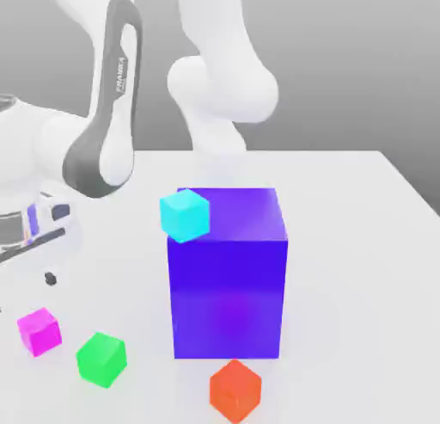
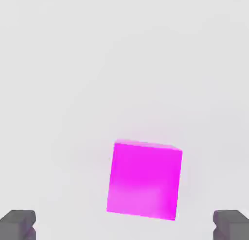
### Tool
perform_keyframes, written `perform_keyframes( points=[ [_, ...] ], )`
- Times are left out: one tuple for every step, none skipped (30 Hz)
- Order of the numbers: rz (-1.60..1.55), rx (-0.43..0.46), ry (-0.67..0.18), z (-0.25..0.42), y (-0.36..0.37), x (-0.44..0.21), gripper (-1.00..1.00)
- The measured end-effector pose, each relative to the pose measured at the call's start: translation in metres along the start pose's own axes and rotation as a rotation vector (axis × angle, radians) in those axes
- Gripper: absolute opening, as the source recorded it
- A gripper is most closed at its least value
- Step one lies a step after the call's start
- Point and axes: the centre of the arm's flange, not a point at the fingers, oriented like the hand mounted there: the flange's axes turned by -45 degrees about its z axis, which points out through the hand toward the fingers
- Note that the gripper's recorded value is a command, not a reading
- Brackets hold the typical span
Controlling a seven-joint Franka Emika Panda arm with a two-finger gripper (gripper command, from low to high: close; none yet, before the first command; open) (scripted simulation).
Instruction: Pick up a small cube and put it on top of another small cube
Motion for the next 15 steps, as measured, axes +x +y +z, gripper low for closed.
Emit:
perform_keyframes(
  points=[
    [0.009, -0.001, -0.003, 0.009, 0.000, 0.001, 0.00],
    [0.014, -0.002, -0.005, 0.019, 0.000, 0.001, 0.00],
    [0.016, -0.002, -0.006, 0.029, 0.000, 0.001, 0.00],
    [0.017, -0.003, -0.005, 0.039, 0.000, 0.001, 0.00],
    [0.016, -0.005, -0.005, 0.050, 0.001, 0.001, 0.00],
    [0.015, -0.006, -0.004, 0.057, 0.002, 0.002, -1.00],
    [0.015, -0.006, -0.004, 0.057, 0.002, 0.002, -1.00],
    [0.015, -0.006, -0.004, 0.057, 0.002, 0.002, -1.00],
    [0.015, -0.005, -0.004, 0.057, 0.002, 0.002, -1.00],
    [0.015, -0.004, -0.004, 0.057, 0.002, 0.002, -1.00],
    [0.015, -0.003, -0.004, 0.057, 0.002, 0.002, -1.00],
    [0.015, -0.004, -0.003, 0.060, 0.002, 0.002, -1.00],
    [0.016, -0.003, -0.004, 0.056, 0.002, 0.002, -1.00],
    [0.017, -0.002, -0.005, 0.049, 0.001, 0.001, -1.00],
    [0.018, -0.001, -0.006, 0.040, 0.000, 0.001, -1.00]
  ],
)
